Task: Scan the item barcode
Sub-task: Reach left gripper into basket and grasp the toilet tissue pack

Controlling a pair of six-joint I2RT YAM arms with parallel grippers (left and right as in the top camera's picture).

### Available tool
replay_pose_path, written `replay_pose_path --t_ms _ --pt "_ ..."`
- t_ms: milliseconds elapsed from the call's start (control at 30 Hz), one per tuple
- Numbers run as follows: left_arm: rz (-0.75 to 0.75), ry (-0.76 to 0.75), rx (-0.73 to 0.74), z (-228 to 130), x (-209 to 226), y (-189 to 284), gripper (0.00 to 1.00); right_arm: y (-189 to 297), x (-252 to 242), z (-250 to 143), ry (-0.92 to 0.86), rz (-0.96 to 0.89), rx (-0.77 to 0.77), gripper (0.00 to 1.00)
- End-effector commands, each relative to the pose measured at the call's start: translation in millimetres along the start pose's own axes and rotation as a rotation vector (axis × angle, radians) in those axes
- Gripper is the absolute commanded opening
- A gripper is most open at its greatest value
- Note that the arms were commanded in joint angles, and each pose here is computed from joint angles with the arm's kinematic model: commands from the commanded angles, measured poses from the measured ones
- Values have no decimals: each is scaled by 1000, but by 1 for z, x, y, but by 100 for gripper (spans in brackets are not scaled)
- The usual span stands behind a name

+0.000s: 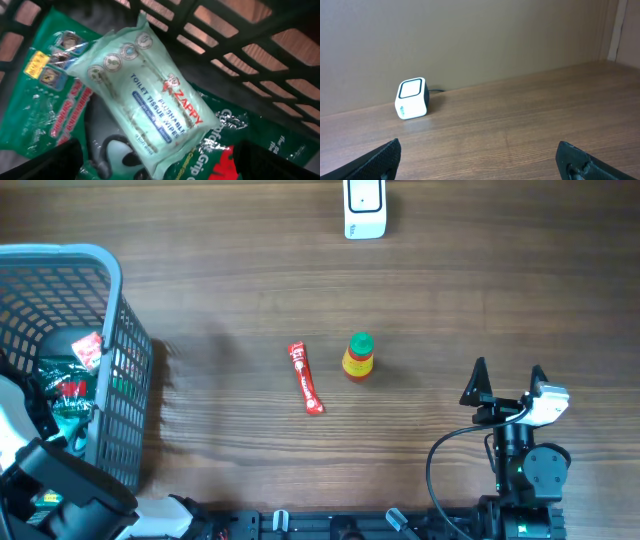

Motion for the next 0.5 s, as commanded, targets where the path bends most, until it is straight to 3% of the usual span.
replay_pose_path --t_ms 0,267,300,400,467 --pt "7 30 -20 -2 9 -18 100 0 -1 1 19 -10 -4 100" --pt "52 20 -5 -19 26 -63 99 0 -1 1 19 -10 -4 100" --pt "63 11 -1 -20 27 -65 88 0 -1 1 19 -10 -4 100" --pt "79 -23 5 -22 30 -68 38 0 -1 1 19 -10 -4 100" --pt "64 -19 3 -20 28 -64 29 0 -1 1 19 -10 -4 100"
Point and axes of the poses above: each gripper's point midway between its finger pads, its own y axis back along the fingers, its own x axis along the line the jaws close on, z = x × y, the point moved 1 cm from there along y, back along the fingers, and after that the axes turned 11 degrees about y, right-handed, at the moved point
